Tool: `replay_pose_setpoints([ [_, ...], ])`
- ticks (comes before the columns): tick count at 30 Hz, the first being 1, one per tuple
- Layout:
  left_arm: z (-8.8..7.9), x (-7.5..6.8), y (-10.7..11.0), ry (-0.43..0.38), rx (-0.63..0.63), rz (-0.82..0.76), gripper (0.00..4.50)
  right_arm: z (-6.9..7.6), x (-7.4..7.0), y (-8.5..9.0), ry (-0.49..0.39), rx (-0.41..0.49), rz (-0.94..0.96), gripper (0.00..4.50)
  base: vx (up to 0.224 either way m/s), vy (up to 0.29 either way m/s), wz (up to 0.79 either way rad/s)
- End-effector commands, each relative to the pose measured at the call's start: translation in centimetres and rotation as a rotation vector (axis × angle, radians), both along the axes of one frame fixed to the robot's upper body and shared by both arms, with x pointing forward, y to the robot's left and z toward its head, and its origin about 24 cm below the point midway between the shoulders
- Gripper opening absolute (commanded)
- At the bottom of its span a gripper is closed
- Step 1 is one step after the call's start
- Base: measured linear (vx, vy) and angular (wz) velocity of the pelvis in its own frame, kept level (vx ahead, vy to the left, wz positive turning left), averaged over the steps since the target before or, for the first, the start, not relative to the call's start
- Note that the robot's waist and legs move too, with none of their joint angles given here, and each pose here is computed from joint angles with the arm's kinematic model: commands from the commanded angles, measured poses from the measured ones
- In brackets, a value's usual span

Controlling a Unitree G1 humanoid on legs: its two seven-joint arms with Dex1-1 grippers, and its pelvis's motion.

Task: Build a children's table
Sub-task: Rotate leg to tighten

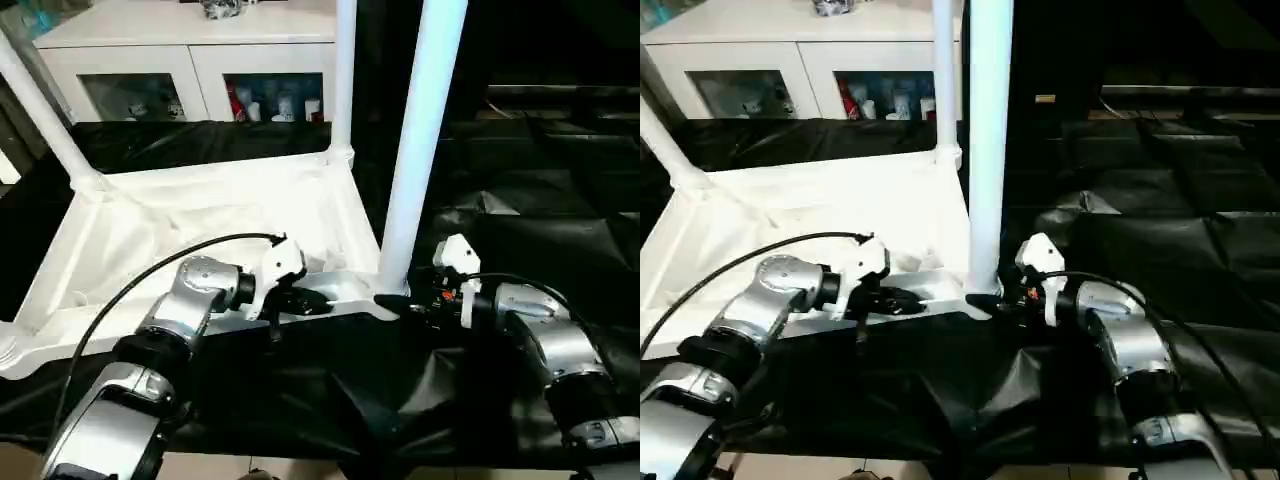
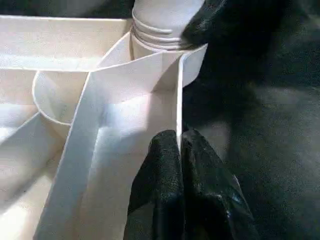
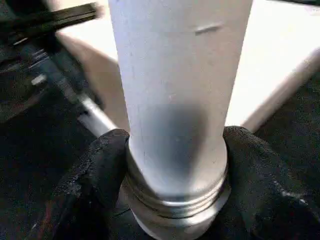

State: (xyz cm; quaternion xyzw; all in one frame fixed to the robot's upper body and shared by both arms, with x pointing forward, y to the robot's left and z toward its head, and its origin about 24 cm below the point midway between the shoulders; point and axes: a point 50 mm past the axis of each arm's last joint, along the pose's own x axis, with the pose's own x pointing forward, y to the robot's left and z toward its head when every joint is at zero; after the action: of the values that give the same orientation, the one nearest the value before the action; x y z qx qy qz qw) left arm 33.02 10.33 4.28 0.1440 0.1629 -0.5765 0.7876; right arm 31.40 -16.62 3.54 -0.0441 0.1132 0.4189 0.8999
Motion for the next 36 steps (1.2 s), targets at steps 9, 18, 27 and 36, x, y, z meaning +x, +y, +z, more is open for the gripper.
replay_pose_setpoints([
  [9, 0.6, 1.2, -6.5, -0.076, -0.033, 0.188, 0.0, -2.1, 1.6, 5.7, 0.053, 0.022, -0.333, 2.72, 0.0, 0.0, 0.0],
  [18, 0.7, 0.9, -6.4, -0.088, -0.034, 0.132, 0.0, -0.3, 2.3, 6.4, -0.026, 0.088, -0.267, 3.49, 0.0, 0.0, 0.0],
  [27, 0.4, -0.2, -2.5, -0.034, -0.004, -0.085, 0.0, 1.1, 1.4, 1.2, -0.059, -0.032, 0.012, 3.74, 0.0, 0.0, 0.0],
  [36, 0.5, -1.0, 0.4, 0.031, 0.015, -0.177, 0.0, 2.2, 0.5, -1.1, -0.041, -0.101, 0.218, 3.74, 0.0, 0.0, 0.0],
])
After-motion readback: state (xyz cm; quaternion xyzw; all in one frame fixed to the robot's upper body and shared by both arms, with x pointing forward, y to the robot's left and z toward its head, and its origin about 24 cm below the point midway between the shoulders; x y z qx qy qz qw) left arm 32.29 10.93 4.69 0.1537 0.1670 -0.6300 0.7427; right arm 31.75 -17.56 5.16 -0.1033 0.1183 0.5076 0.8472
